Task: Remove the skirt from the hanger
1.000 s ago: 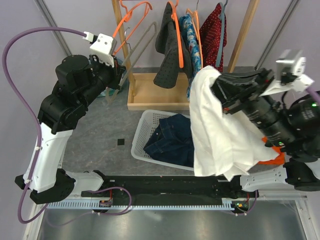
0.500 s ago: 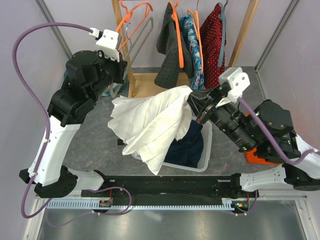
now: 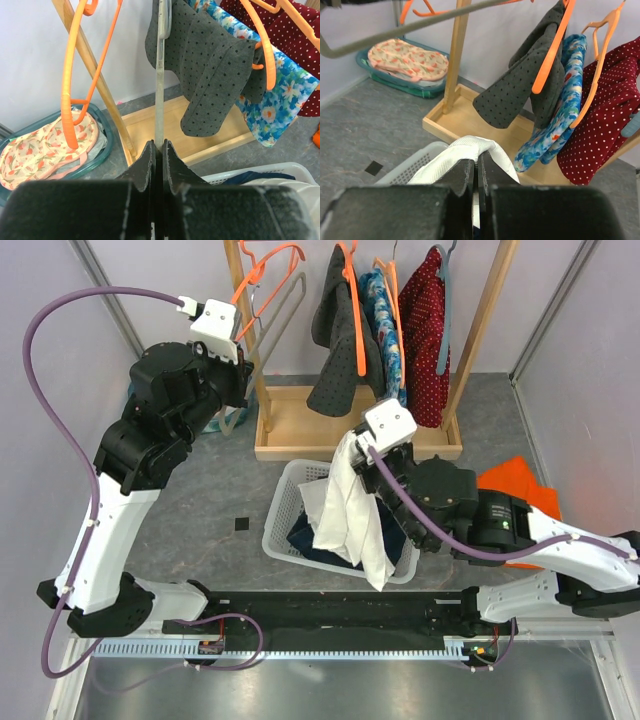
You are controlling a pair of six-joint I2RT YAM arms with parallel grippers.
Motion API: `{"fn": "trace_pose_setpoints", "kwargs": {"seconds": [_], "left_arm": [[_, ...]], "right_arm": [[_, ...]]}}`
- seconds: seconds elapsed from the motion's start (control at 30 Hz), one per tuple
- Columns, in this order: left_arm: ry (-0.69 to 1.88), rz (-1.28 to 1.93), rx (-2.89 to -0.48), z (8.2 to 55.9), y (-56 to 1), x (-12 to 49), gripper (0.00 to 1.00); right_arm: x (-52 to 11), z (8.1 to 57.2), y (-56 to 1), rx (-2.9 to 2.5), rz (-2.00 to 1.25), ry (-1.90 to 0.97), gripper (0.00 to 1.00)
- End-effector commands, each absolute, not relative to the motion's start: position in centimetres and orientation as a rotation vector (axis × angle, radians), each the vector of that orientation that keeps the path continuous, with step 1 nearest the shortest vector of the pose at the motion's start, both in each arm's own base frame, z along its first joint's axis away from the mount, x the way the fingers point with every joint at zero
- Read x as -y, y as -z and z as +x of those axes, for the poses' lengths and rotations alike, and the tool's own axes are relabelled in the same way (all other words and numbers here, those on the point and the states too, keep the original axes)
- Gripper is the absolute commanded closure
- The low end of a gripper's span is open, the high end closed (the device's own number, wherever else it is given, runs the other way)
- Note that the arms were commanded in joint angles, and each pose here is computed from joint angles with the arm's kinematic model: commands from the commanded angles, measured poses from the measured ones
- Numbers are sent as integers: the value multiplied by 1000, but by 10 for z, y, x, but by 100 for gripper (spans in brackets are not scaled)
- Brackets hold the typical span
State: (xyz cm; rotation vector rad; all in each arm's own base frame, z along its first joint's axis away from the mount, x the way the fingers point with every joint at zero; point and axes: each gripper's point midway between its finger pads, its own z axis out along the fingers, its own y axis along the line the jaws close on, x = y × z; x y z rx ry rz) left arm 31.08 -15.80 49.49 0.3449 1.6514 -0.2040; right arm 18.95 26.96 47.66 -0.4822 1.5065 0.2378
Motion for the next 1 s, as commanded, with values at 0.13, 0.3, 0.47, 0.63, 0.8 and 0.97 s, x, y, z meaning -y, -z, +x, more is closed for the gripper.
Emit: {"fn": "trace_pose_setpoints", "kwargs": {"seconds": [0.13,0.3,0.47,0.63,0.8,0.97], "left_arm": [[209,322,-1563,305,-520,151,98],[211,318,-1569,305,-517,152,98],[205,325,-1566,306,-518,152,98],[208,329,-1567,308,-518,154,98],[215,329,-1571,309,-517,156,98],[209,326,-1569,310,-518,155,98]], "right_arm": [[-269,206,-457,-1540,-464,-149,100],[-287,222,-410,-1604,-515,-75,100],[-296,223,-317,-1753,-549,-102,100],[-299,216,-229,-1977,-464,-283,100],[-290,208,-140,-2184,-433,-325,100],[-304,185,-72,-2365,-421,-582,100]]}}
